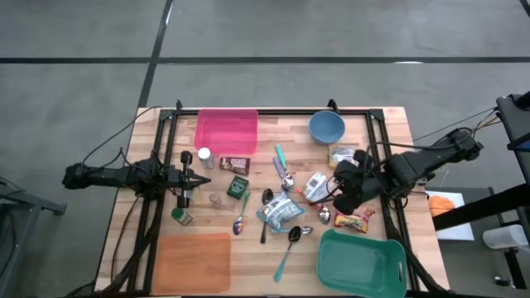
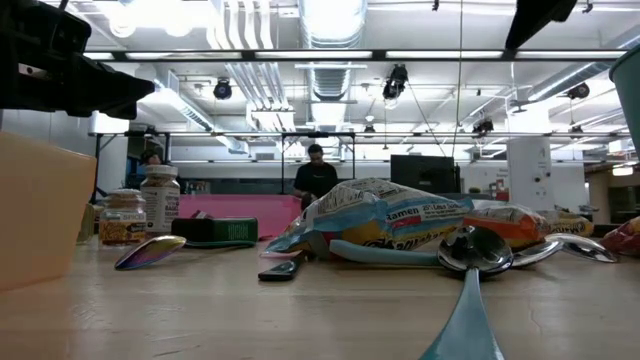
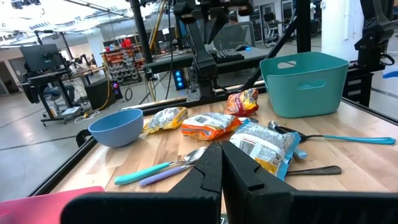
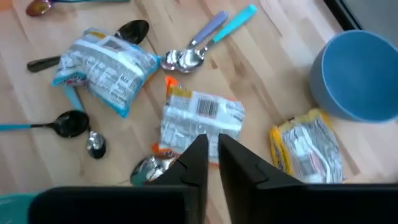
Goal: Pick & Place Food Item
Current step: Put the orange noodle pack into the green bin
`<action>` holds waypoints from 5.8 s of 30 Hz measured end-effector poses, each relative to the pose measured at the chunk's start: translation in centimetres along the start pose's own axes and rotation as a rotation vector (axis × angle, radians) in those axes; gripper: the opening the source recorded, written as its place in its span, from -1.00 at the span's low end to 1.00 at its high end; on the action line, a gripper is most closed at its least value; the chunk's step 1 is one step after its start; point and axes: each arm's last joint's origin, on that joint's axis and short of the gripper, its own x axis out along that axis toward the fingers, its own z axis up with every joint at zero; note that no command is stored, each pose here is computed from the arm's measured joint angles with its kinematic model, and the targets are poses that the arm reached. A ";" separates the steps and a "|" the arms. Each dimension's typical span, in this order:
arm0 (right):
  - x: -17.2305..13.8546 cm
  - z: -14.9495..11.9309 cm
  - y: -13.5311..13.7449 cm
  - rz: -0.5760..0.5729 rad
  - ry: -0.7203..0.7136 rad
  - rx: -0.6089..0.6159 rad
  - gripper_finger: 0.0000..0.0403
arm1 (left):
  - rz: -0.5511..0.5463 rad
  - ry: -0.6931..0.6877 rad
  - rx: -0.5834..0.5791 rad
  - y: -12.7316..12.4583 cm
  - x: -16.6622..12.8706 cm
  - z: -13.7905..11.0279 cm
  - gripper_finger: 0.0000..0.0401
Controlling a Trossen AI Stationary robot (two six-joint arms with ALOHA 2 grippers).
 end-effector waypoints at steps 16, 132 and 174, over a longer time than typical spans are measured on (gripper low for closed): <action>7.4 -0.3 -1.2 0.027 0.025 -0.105 0.47 | 0.000 0.000 0.000 0.0 0.0 0.0 -1.00; 20.5 0.1 2.4 0.072 0.305 -0.387 -0.94 | -0.001 0.001 0.000 0.0 0.0 0.0 -1.00; 3.1 3.0 2.2 0.107 0.317 -0.139 -0.94 | 0.000 0.000 0.000 0.0 0.0 0.0 -1.00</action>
